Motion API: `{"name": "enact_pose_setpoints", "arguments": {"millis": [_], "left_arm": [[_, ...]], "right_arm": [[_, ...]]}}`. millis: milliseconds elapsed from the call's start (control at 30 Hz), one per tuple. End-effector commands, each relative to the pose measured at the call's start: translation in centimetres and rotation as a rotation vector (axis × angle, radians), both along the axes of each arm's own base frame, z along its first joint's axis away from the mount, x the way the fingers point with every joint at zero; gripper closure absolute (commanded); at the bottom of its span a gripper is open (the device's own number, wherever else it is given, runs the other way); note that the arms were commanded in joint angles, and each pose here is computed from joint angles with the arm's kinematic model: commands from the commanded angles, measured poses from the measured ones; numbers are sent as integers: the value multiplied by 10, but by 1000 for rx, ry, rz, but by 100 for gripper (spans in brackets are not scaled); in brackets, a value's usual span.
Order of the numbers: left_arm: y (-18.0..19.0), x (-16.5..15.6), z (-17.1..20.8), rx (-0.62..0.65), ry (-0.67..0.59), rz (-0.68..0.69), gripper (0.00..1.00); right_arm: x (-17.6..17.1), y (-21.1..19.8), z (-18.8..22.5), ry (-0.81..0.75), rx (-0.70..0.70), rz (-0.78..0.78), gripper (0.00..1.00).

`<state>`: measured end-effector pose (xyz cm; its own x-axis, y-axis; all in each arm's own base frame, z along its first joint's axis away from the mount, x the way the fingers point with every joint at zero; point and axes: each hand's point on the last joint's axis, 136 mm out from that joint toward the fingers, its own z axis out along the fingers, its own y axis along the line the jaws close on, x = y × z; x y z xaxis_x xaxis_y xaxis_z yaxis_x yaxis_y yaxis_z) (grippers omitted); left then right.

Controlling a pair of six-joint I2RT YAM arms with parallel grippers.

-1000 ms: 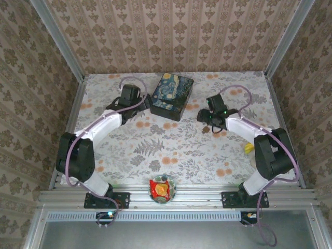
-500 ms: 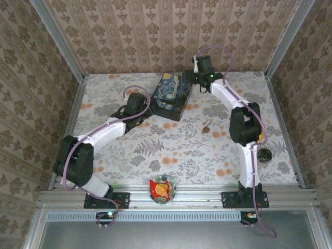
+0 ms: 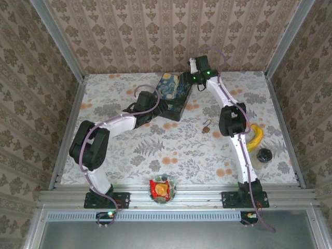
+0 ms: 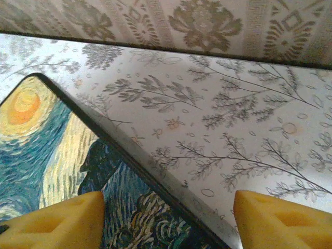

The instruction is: Unlock the padlock with the key

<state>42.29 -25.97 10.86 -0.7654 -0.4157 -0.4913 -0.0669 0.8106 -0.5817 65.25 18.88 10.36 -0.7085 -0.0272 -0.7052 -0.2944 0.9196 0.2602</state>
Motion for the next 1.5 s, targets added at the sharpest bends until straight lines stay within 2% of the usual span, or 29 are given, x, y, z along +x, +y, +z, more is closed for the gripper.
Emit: {"name": "enact_pose_setpoints", "arguments": {"millis": [0,133,233,400,567,633,767,867,933,1133,1267,1467], "left_arm": [[-8,22,21,-24,-63,-28,14],[-6,39,17,-23,-70,-39,19],[-8,46,15,-31,-69,-66,21],[-14,52,19,-34,-86,-111,21],[0,42,22,3,-102,-114,16],[27,36,26,68,-132,-83,11],[93,13,39,298,-237,-22,0],[141,-8,48,455,-307,22,0],[167,-20,55,507,-364,51,0],[223,-47,65,648,-501,128,0],[235,-54,57,737,-607,116,0],[254,-53,33,774,-647,134,0]], "right_arm": [[-42,18,-2,101,42,76,41],[-81,22,9,94,60,56,52],[-118,21,11,109,87,15,53],[-182,20,-8,156,109,-47,49],[-213,-7,-9,125,17,-150,35],[-221,-29,1,90,-51,-203,32],[-239,-72,20,6,-111,-281,28],[-252,-106,29,-51,-88,-353,11],[-261,-125,37,-109,-83,-393,0],[-282,-161,55,-346,-240,-437,0],[-292,-182,58,-491,-287,-487,0],[-298,-206,45,-525,-284,-535,0]]}}
